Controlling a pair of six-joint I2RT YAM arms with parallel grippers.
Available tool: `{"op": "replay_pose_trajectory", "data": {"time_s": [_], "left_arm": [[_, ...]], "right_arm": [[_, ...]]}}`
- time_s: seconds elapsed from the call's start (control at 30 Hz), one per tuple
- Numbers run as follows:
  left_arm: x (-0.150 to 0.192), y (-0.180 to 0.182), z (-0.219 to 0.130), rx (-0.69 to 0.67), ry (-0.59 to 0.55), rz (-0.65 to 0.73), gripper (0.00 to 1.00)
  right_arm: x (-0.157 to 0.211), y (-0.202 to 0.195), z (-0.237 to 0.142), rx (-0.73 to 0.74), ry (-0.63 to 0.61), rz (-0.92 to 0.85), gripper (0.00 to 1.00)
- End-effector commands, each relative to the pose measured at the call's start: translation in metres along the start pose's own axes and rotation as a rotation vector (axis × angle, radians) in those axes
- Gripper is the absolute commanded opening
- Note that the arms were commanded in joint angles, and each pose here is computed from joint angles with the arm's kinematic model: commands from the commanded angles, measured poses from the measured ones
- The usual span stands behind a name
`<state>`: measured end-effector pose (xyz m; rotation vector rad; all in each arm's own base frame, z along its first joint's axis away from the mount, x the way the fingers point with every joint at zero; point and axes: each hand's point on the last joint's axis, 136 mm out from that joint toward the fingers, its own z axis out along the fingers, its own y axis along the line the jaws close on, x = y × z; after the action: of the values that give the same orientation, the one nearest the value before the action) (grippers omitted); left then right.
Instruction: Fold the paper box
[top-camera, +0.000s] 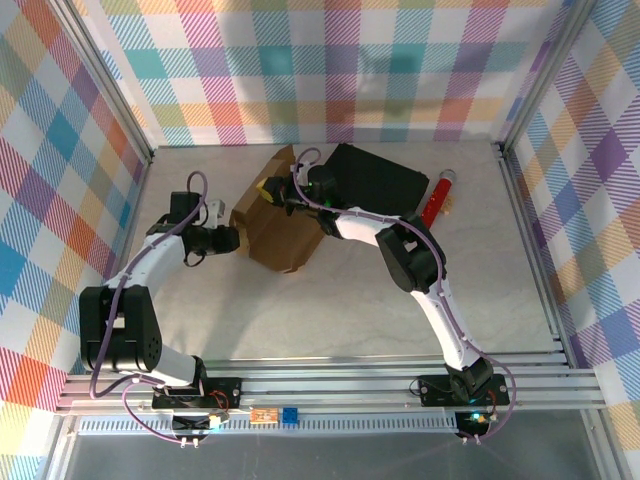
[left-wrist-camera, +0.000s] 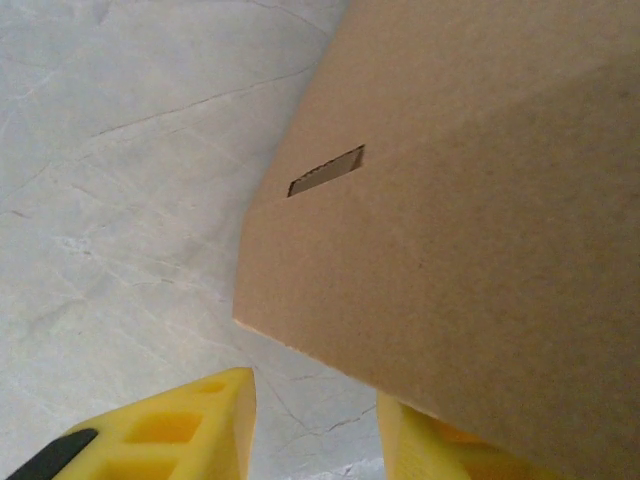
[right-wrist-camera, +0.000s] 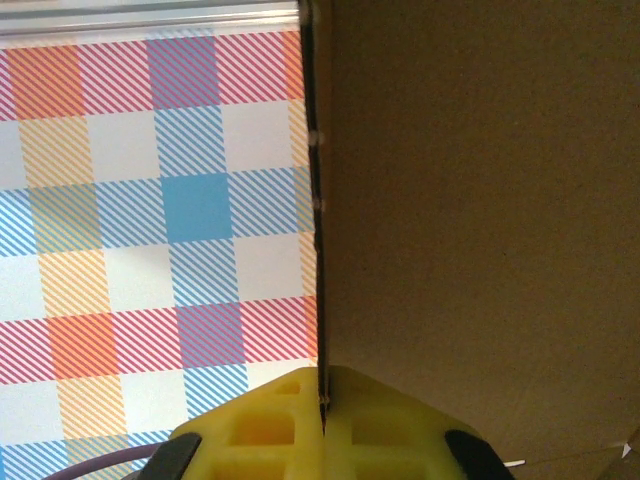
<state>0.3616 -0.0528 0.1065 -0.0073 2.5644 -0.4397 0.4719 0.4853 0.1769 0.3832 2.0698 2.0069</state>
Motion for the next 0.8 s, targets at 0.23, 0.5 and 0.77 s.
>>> {"op": "replay_pose_trajectory", "data": {"time_s": [0.23,0.5,0.77], "left_arm": [[-0.024,-0.022,0.012,0.056,-0.062,0.049,0.37],[-0.035,-0.028,0.026,0.042,-0.089,0.037,0.39],[-0.035,-0.011,0.038,-0.069,-0.120,-0.013,0.42]], "right_arm": [[-0.010,-0.009,0.003,0.009,-0.013,0.030,0.00],[-0.010,-0.009,0.004,0.015,-0.019,0.038,0.00],[-0.013,-0.008,0.005,0.021,-0.028,0.047,0.00]]}}
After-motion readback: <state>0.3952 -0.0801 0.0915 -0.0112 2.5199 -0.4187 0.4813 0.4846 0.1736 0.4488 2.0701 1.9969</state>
